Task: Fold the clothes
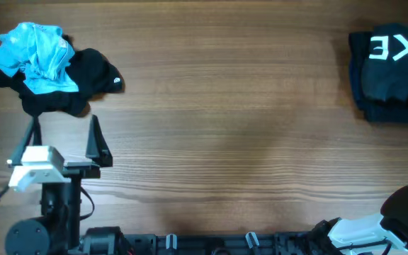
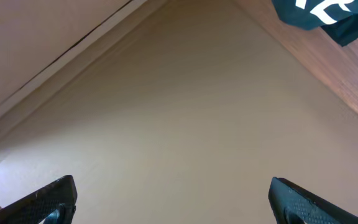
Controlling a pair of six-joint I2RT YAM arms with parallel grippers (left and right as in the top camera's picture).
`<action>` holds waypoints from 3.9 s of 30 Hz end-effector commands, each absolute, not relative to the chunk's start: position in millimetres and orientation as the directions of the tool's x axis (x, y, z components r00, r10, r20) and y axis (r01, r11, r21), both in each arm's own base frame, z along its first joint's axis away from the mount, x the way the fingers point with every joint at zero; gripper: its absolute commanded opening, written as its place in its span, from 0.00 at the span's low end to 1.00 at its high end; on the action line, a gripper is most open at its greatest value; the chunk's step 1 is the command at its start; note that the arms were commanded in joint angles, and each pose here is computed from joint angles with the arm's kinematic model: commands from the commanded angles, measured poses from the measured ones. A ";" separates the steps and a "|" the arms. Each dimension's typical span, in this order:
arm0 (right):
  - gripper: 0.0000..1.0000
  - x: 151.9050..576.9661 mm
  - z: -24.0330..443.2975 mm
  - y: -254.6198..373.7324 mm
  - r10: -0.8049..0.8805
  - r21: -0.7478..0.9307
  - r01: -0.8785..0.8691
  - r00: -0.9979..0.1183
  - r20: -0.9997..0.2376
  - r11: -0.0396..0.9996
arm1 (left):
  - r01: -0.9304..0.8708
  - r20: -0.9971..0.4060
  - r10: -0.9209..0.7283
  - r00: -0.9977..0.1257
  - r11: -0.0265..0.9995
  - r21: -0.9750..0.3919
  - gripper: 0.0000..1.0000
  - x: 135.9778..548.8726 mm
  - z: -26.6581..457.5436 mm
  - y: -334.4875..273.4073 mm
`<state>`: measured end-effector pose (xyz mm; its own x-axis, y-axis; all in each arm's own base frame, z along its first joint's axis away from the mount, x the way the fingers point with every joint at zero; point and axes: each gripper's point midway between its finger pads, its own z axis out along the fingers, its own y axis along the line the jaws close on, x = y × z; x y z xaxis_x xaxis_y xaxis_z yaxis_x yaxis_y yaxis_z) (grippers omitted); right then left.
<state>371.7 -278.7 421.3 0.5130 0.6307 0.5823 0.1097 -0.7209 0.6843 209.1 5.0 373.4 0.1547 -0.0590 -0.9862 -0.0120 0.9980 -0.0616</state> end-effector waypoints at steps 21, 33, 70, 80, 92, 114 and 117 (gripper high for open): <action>1.00 372.1 415.1 -282.9 0.611 0.668 0.104 0.526 0.592 -0.737 | 0.021 -0.979 -0.051 0.198 0.999 -0.048 1.00 222.6 281.9 -0.3; 1.00 372.0 415.1 -283.0 0.611 0.668 0.105 0.526 0.592 -0.737 | 0.016 -0.996 -0.050 0.079 0.999 -0.049 1.00 239.1 216.5 2.9; 1.00 372.1 415.2 -283.0 0.611 0.668 0.104 0.526 0.592 -0.737 | -0.024 -0.996 -0.058 -0.068 0.998 -0.056 1.00 245.9 157.8 9.0; 1.00 336.2 405.7 -258.4 0.558 0.643 0.138 0.652 0.514 -0.753 | -0.024 -0.996 -0.058 -0.068 0.998 -0.056 1.00 245.9 157.9 9.0; 1.00 233.1 394.0 -160.8 0.829 0.546 0.828 0.391 -0.400 -0.128 | -0.024 -0.996 -0.058 -0.068 0.998 -0.056 1.00 245.9 157.9 9.0; 1.00 306.6 425.2 -91.9 0.029 0.046 0.226 0.078 -0.997 0.973 | -0.024 -0.996 -0.058 -0.068 0.998 -0.056 1.00 245.9 157.9 9.0; 1.00 292.1 383.7 -80.9 0.024 0.042 0.195 0.092 -0.995 0.980 | -0.024 -0.996 -0.058 -0.068 0.998 -0.056 1.00 245.9 157.9 9.0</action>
